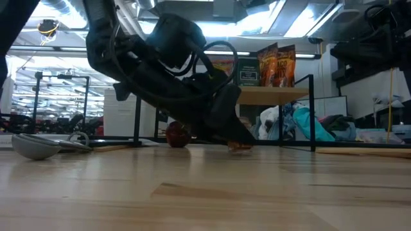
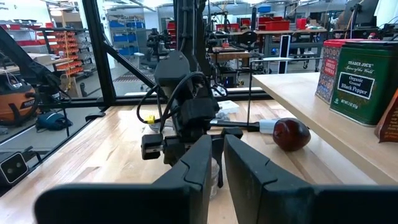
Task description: Shelf spices
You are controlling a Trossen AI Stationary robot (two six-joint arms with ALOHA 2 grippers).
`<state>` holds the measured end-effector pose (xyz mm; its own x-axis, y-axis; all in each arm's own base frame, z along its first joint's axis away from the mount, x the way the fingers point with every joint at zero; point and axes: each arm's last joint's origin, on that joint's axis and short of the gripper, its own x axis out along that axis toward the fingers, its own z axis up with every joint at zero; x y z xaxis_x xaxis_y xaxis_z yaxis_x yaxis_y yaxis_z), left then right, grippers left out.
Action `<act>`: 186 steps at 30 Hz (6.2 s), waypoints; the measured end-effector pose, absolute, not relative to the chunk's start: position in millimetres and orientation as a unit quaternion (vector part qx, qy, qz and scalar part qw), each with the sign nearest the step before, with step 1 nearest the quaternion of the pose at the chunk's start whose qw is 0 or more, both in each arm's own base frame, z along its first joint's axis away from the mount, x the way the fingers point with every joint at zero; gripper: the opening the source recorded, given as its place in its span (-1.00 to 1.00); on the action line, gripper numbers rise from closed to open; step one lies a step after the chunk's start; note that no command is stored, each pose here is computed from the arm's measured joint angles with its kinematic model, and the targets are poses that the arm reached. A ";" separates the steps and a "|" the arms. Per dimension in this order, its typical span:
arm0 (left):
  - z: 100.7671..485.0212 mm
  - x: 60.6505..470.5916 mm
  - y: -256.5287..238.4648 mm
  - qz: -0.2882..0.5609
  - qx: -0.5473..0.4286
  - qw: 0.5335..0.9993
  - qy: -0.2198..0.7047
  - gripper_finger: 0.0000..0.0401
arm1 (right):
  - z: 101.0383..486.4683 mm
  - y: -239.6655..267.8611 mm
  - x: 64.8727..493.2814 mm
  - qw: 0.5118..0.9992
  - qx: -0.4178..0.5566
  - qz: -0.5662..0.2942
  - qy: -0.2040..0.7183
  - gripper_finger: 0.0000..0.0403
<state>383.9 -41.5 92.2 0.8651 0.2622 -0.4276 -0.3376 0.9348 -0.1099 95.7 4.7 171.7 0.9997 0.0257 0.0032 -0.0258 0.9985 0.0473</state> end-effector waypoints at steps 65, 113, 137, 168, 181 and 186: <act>265.0 294.5 135.2 0.199 -0.019 0.969 0.145 0.67 | 171.7 4.7 95.7 1.000 0.024 0.013 -0.001 -0.75; 230.7 337.1 185.0 0.106 -0.030 0.988 0.105 0.98 | 171.7 4.7 95.7 1.000 0.024 0.013 -0.001 -0.75; 252.6 336.3 150.0 0.106 -0.034 0.986 0.127 -0.19 | 171.6 4.7 95.7 1.000 0.024 0.013 -0.001 -0.75; 270.0 284.6 -55.6 0.232 -0.048 0.949 0.210 -0.18 | 171.7 4.7 95.7 1.000 0.024 0.013 -0.001 -0.75; 192.6 282.8 -63.4 0.215 -0.093 0.961 0.144 -0.18 | 171.6 4.7 95.7 1.000 0.024 0.013 -0.001 -0.75; 169.1 293.4 -66.6 0.212 -0.090 0.962 0.145 -0.18 | 171.7 4.7 95.7 1.000 0.024 0.013 -0.001 -0.75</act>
<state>293.4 -66.6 169.1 0.8682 0.3819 -0.3168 -0.4339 0.8940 -0.1117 95.7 4.7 171.7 0.9997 0.0258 0.0029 -0.0259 0.9985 0.0472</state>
